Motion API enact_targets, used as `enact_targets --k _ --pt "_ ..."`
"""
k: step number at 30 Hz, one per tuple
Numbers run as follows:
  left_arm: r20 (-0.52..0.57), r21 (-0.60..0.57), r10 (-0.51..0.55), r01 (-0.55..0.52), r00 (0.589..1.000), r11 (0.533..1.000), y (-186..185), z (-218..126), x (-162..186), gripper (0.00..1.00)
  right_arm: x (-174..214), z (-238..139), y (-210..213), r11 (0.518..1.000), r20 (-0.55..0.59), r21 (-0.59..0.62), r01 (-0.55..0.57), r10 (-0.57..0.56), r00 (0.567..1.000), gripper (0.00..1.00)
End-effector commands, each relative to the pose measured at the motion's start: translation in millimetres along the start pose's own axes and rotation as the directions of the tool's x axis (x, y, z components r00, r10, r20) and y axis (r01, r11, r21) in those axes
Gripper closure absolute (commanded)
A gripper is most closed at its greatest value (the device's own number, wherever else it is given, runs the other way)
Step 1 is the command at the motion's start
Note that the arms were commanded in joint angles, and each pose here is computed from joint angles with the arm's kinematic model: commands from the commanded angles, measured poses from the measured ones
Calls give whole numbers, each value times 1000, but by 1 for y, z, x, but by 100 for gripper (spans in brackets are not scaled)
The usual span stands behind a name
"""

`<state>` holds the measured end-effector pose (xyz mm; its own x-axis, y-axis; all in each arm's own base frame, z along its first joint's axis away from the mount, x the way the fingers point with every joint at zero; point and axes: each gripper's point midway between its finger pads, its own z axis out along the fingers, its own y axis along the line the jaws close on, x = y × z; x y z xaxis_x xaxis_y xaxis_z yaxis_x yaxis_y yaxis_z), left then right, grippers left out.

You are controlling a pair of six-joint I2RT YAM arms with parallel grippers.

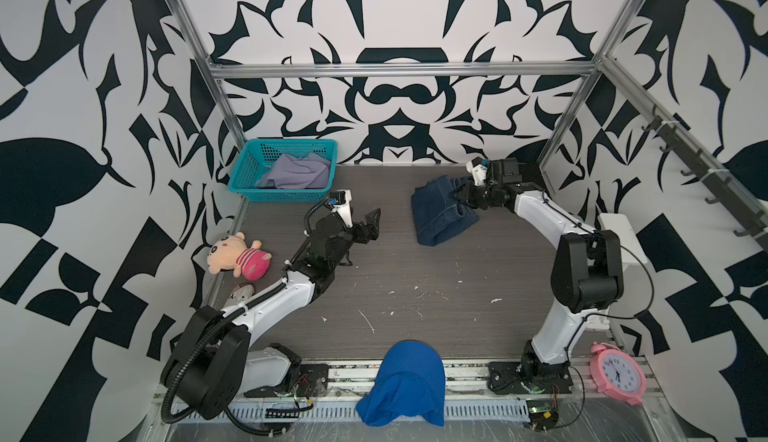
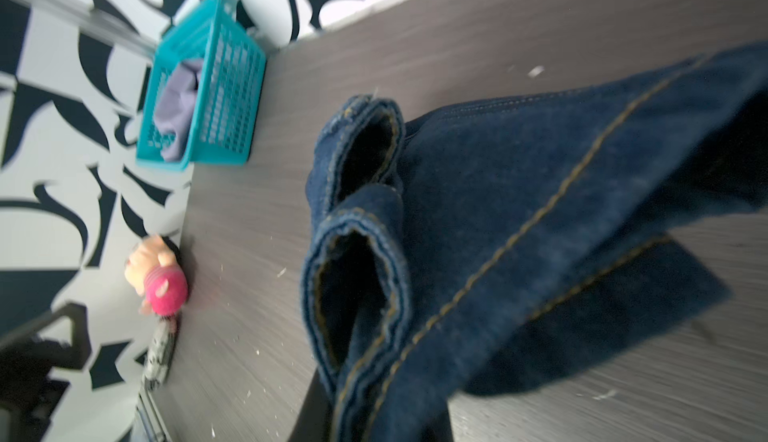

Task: Fold and stack the skirts
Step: 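Release the left gripper and lift the folded skirt with the right gripper, then carry the folded denim skirt with right gripper onto the black skirt while left withdraws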

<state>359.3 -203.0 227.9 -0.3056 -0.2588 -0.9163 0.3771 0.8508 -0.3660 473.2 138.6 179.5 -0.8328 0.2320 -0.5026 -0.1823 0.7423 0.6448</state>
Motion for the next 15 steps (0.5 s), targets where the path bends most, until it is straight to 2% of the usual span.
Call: enact_targets --k 1,6,9,12,15 --pt "-11 -20 -22 21 1000 1000 4 -10 0 9 -59 -37 31 995 166 -86 45 -30 986 100" --pt "-9 -16 -69 69 998 997 9 -21 12 10 -89 -45 19 998 236 -63 4 12 972 100" --pt "0 -16 -84 84 996 996 11 -23 15 10 -116 -55 12 996 323 -72 -44 65 944 100" --pt "-6 -13 -86 86 996 996 10 -23 15 10 -152 -82 -9 990 474 -72 -125 144 869 100" --pt "-3 -3 -91 91 996 996 8 -24 12 10 -189 -115 -32 972 640 -109 -207 228 733 100"
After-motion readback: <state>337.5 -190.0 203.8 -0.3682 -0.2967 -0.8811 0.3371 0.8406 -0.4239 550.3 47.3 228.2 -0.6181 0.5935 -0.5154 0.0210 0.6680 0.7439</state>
